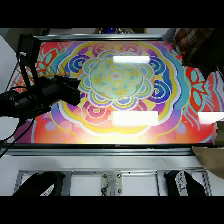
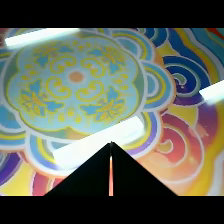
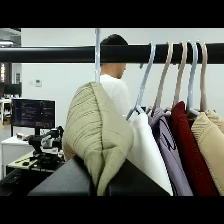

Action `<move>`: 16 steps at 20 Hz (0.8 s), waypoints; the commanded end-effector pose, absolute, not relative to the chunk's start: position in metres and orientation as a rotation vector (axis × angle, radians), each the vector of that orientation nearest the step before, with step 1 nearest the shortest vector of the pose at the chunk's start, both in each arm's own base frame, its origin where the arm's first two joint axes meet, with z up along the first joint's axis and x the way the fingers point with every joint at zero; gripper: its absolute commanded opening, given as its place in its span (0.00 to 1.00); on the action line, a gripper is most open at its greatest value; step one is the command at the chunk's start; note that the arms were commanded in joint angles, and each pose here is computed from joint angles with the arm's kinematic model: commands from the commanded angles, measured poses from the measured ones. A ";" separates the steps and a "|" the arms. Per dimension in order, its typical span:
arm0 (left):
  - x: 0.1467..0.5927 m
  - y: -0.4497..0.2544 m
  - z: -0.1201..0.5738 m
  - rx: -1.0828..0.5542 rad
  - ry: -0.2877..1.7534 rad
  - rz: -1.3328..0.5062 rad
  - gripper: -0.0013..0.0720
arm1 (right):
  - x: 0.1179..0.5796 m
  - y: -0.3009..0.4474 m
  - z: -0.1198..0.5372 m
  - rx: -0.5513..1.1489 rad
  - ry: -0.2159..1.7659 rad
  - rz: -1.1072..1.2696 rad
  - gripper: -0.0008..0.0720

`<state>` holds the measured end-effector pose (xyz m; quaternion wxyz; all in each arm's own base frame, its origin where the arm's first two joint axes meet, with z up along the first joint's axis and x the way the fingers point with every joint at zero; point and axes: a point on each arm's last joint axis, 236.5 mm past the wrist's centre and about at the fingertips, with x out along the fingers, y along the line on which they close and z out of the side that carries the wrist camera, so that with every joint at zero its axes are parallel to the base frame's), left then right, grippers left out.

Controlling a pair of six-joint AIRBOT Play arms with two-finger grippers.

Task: Fold the clothes and pants, and hang the long-sleeved shirts on hangers.

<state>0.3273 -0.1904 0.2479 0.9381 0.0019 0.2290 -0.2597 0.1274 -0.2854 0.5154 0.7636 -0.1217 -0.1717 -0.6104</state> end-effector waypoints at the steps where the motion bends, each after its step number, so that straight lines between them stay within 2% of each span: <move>1: 0.326 -0.190 0.246 0.005 0.477 -0.530 0.04 | 0.119 -0.298 0.503 -0.204 -0.344 -1.376 0.02; 4: 0.326 -0.190 0.246 0.005 0.477 -0.530 0.04 | 0.115 -0.300 0.500 -0.189 -0.339 -1.393 0.02; 8: 0.326 -0.190 0.246 0.018 0.473 -0.533 0.04 | 0.094 -0.310 0.474 -0.077 -0.285 -1.495 0.02; 13: 0.327 -0.190 0.246 0.045 0.463 -0.539 0.04 | 0.087 -0.305 0.471 -0.123 -0.209 -1.510 0.02; 16: 0.327 -0.190 0.247 0.053 0.455 -0.541 0.04 | 0.077 -0.309 0.454 -0.052 -0.171 -1.557 0.02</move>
